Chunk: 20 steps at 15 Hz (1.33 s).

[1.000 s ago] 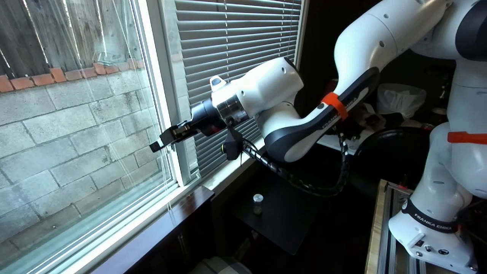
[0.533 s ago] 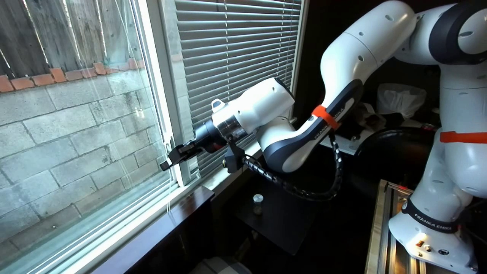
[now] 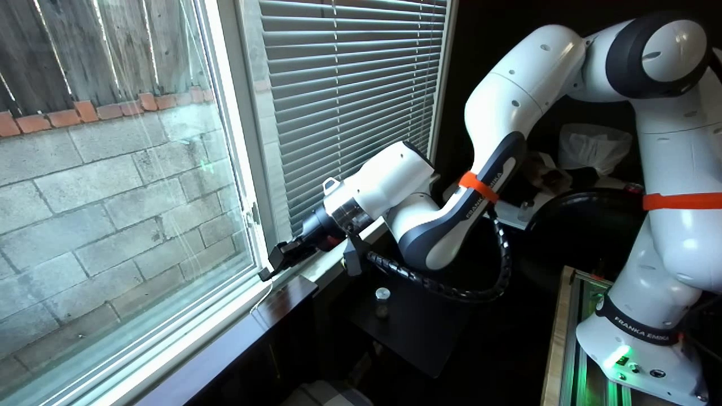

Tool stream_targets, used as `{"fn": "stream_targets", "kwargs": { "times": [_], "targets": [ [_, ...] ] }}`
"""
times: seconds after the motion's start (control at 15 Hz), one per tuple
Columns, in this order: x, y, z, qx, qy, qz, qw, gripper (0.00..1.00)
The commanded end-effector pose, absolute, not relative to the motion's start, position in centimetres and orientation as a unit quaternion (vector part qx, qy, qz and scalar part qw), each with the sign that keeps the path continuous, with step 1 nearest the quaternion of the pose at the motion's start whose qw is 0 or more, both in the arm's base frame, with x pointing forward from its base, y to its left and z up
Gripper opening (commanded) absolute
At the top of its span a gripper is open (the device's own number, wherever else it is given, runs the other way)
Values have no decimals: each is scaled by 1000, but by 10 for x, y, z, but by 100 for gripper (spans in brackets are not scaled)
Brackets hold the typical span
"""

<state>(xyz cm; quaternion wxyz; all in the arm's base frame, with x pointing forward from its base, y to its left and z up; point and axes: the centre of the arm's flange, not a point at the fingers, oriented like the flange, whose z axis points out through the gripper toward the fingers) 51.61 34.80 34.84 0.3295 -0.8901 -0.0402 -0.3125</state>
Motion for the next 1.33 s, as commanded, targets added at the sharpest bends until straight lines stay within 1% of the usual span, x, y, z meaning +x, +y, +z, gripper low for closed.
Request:
{"fn": "stream_targets", "kwargs": {
  "times": [0.0, 0.33, 0.87, 1.27],
  "targets": [
    [510, 330, 294, -914, -20, -245, 322, 1],
    [509, 325, 278, -918, -5, -223, 328, 1],
    [509, 331, 310, -914, -20, -242, 325, 1],
    [506, 318, 332, -916, -18, -269, 298, 1]
  ]
}}
